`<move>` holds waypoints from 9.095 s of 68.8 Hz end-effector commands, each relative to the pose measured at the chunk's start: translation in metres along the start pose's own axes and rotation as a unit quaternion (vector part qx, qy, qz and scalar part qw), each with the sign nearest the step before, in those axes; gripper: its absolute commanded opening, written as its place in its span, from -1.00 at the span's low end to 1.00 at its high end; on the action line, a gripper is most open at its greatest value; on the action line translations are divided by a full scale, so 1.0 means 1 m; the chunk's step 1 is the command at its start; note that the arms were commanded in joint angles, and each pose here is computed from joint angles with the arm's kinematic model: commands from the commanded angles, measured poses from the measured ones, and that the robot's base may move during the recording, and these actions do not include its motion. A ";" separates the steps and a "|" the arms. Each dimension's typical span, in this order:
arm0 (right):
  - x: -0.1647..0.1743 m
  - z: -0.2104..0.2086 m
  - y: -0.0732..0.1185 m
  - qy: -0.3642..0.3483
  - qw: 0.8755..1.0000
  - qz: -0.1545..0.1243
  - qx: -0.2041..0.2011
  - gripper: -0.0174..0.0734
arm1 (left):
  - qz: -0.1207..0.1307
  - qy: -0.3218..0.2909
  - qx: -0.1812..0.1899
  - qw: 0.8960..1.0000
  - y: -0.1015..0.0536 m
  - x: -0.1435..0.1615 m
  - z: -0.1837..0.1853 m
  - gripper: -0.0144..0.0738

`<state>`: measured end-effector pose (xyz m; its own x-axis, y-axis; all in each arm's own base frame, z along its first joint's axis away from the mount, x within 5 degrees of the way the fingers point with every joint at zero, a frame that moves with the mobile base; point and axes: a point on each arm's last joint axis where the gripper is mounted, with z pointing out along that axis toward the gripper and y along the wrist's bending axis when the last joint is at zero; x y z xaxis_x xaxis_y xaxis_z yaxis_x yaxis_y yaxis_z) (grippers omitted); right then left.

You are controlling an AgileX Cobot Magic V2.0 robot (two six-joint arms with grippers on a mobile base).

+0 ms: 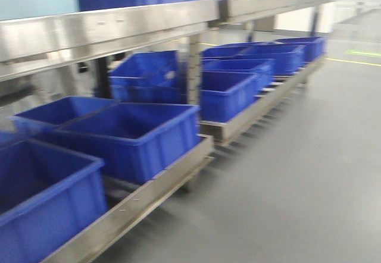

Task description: Move two blue bins to right shelf middle

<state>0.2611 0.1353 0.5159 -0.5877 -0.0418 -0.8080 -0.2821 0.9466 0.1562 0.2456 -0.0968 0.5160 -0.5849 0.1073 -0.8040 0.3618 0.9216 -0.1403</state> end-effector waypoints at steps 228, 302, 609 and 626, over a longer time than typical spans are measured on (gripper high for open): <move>-0.007 -0.007 -0.003 -0.036 0.999 -0.011 0.011 -0.95 | 0.008 -0.022 0.006 1.000 -0.002 -0.004 -0.008 -0.93; -0.007 -0.007 -0.003 -0.036 0.999 -0.011 0.011 -0.95 | 0.009 -0.023 0.006 1.000 -0.002 -0.004 -0.008 -0.93; -0.007 -0.007 -0.003 -0.036 0.999 -0.011 0.011 -0.95 | 0.009 -0.024 0.006 1.000 -0.002 -0.004 -0.008 -0.93; -0.007 -0.007 -0.003 -0.036 0.999 -0.011 0.011 -0.95 | 0.009 -0.024 0.006 1.000 -0.002 -0.004 -0.008 -0.93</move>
<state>0.2614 0.1353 0.5162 -0.5837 -0.0428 -0.8109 -0.2831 0.9467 0.1539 0.2458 -0.0965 0.5160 -0.5843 0.1085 -0.8043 0.3598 0.9229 -0.1368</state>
